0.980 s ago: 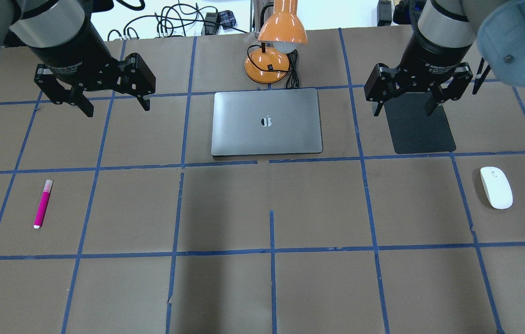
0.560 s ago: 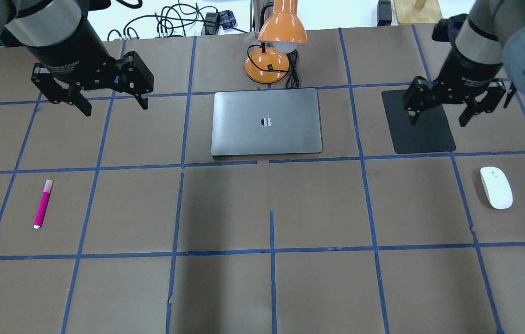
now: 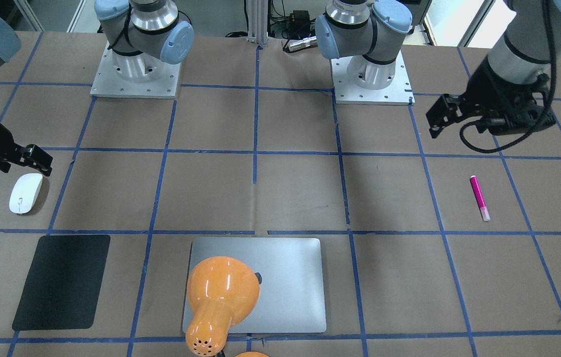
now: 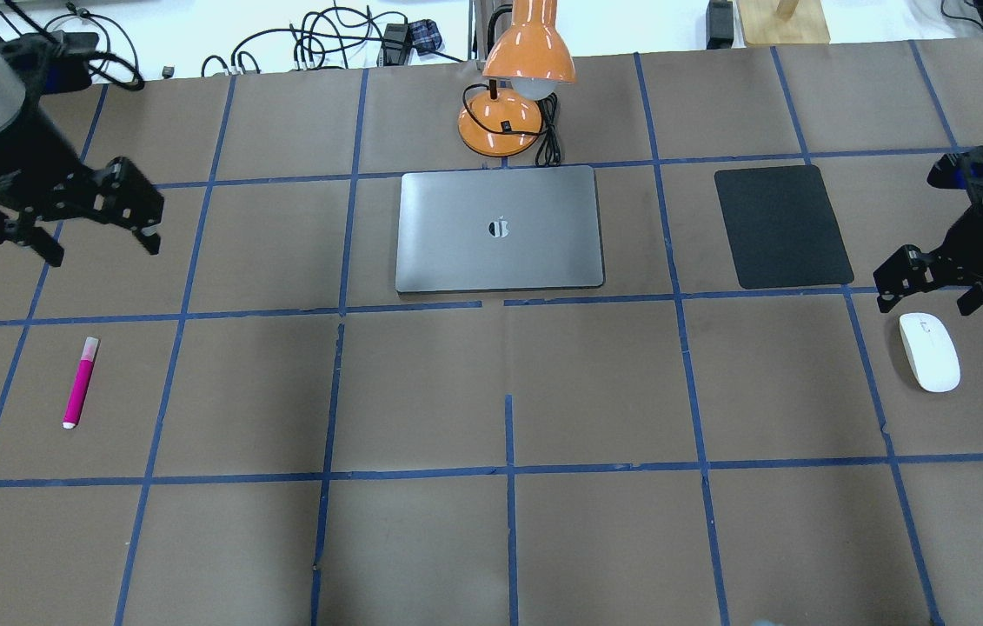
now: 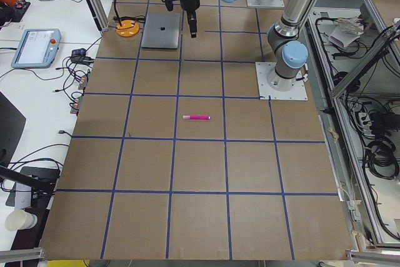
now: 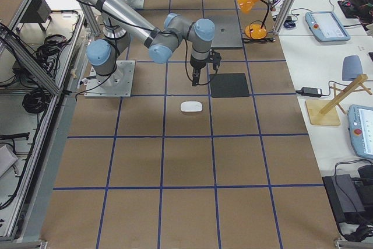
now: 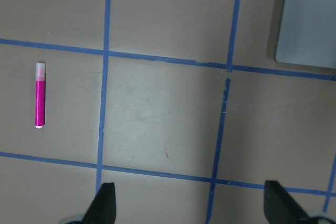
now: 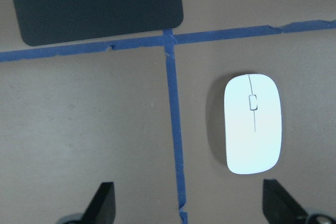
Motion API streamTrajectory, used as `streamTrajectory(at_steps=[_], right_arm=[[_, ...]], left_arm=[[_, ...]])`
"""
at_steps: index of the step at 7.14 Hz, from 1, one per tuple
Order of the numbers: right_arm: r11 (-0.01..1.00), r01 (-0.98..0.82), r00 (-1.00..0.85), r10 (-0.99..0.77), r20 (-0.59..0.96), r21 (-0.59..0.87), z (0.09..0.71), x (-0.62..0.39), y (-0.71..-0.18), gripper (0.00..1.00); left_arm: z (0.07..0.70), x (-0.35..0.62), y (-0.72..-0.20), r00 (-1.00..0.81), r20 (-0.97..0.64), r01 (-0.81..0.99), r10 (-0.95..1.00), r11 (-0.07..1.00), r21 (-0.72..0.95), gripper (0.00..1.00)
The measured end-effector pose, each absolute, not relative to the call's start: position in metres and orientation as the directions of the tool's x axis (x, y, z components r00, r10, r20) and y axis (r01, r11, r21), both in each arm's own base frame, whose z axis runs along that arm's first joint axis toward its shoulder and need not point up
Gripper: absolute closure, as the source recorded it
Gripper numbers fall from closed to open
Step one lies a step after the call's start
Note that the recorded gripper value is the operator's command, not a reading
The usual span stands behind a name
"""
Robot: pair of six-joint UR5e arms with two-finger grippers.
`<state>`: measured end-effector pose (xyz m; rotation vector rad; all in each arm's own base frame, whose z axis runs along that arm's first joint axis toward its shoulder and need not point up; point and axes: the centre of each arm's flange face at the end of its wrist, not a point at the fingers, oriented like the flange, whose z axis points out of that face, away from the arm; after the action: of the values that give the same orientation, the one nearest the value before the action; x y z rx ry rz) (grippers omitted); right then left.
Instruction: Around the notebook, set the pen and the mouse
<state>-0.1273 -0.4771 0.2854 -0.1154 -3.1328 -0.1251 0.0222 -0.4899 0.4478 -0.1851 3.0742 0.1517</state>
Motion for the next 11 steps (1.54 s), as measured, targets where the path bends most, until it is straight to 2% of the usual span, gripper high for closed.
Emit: streamTrajectory(at_steps=[2, 3, 6, 7, 8, 9, 10, 11], right_arm=[[0.993, 0.052, -0.998, 0.054, -0.017, 0.106, 0.253, -0.163, -0.473, 0.00], [0.992, 0.058, -0.998, 0.061, -0.024, 0.114, 0.238, -0.178, -0.474, 0.00], [0.990, 0.064, -0.997, 0.068, -0.030, 0.123, 0.213, -0.195, -0.476, 0.00], [0.989, 0.064, -0.997, 0.069, -0.034, 0.130, 0.198, -0.198, -0.480, 0.00], [0.989, 0.062, -0.997, 0.067, -0.033, 0.134, 0.184, -0.201, -0.483, 0.00], [0.989, 0.058, -0.997, 0.063, -0.032, 0.139, 0.176, -0.202, -0.484, 0.29], [0.989, 0.052, -0.998, 0.057, -0.032, 0.142, 0.173, -0.202, -0.484, 0.64], [0.988, 0.044, -0.998, 0.049, -0.030, 0.145, 0.173, -0.201, -0.485, 0.88]], left_arm=[[0.368, 0.122, -0.477, -0.993, -0.099, -0.077, -0.065, 0.989, 0.127, 0.00], [0.322, 0.163, -0.462, -0.995, -0.094, 0.006, 0.014, 0.996, 0.091, 0.00], [0.218, 0.209, -0.444, -0.990, -0.048, 0.132, 0.131, 0.991, -0.016, 0.00], [0.196, 0.213, -0.447, -0.991, -0.025, 0.136, 0.135, 0.991, -0.020, 0.08], [0.182, 0.216, -0.450, -0.990, -0.017, 0.138, 0.138, 0.990, -0.021, 0.43], [0.174, 0.219, -0.452, -0.990, -0.019, 0.139, 0.139, 0.990, -0.023, 0.93], [0.171, 0.220, -0.453, -0.990, -0.025, 0.136, 0.135, 0.990, -0.029, 1.00], [0.171, 0.221, -0.454, -0.991, -0.033, 0.133, 0.131, 0.991, -0.036, 1.00]])
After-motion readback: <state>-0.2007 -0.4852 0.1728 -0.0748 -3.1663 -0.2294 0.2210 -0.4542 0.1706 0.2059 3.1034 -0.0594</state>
